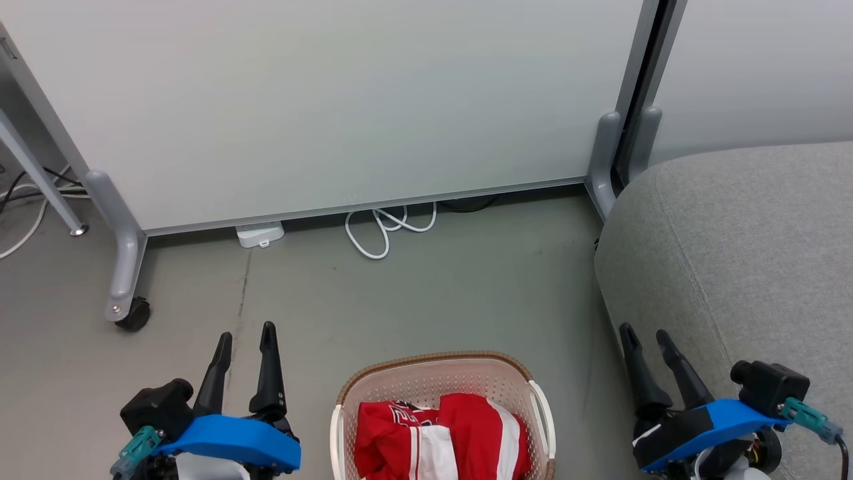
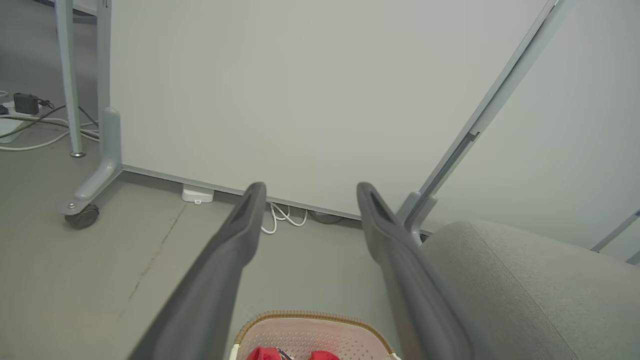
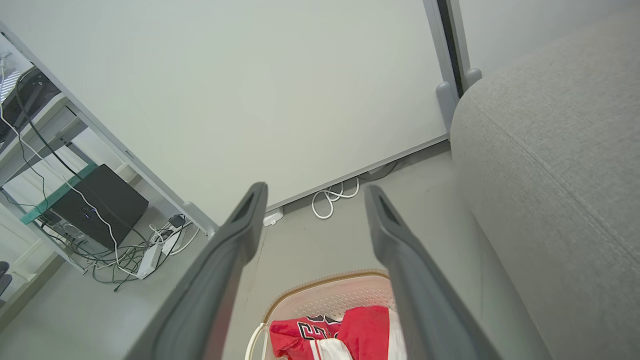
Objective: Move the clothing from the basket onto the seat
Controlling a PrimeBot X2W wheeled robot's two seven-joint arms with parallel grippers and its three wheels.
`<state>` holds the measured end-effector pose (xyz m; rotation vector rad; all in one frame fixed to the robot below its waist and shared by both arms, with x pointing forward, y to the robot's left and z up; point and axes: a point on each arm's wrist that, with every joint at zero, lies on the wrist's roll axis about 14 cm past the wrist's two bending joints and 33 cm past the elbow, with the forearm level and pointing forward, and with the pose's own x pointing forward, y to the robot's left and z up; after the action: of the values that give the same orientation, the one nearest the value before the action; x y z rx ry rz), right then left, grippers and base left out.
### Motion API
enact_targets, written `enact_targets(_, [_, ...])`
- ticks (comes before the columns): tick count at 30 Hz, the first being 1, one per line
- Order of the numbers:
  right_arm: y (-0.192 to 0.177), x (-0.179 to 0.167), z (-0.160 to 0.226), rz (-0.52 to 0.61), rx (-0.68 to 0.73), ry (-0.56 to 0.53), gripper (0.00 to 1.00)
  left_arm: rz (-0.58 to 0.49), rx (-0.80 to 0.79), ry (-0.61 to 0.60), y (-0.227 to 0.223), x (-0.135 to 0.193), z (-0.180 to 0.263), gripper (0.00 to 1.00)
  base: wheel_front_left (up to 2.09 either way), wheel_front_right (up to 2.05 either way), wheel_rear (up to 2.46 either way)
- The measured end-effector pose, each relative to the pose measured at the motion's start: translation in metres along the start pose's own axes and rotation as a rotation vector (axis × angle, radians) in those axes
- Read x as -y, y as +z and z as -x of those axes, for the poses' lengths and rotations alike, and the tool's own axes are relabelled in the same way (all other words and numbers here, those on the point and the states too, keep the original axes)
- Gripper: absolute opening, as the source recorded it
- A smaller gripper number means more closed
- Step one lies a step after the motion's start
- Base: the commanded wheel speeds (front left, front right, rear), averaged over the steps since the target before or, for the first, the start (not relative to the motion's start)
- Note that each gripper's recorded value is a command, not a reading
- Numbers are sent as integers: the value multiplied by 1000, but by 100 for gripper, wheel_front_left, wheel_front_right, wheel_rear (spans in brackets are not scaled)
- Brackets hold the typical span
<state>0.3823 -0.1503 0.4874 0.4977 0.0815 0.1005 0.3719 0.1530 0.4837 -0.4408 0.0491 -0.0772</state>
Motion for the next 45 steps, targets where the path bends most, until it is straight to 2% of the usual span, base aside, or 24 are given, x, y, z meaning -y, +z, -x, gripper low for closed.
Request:
enact_targets(27, [1, -3, -1, 223, 3, 26, 100, -185, 22, -62, 0, 12, -1, 100, 0, 0, 0])
enact_targets(45, [5, -7, -2, 350, 17, 44, 100, -249, 41, -82, 2, 15, 0, 100, 0, 0, 0])
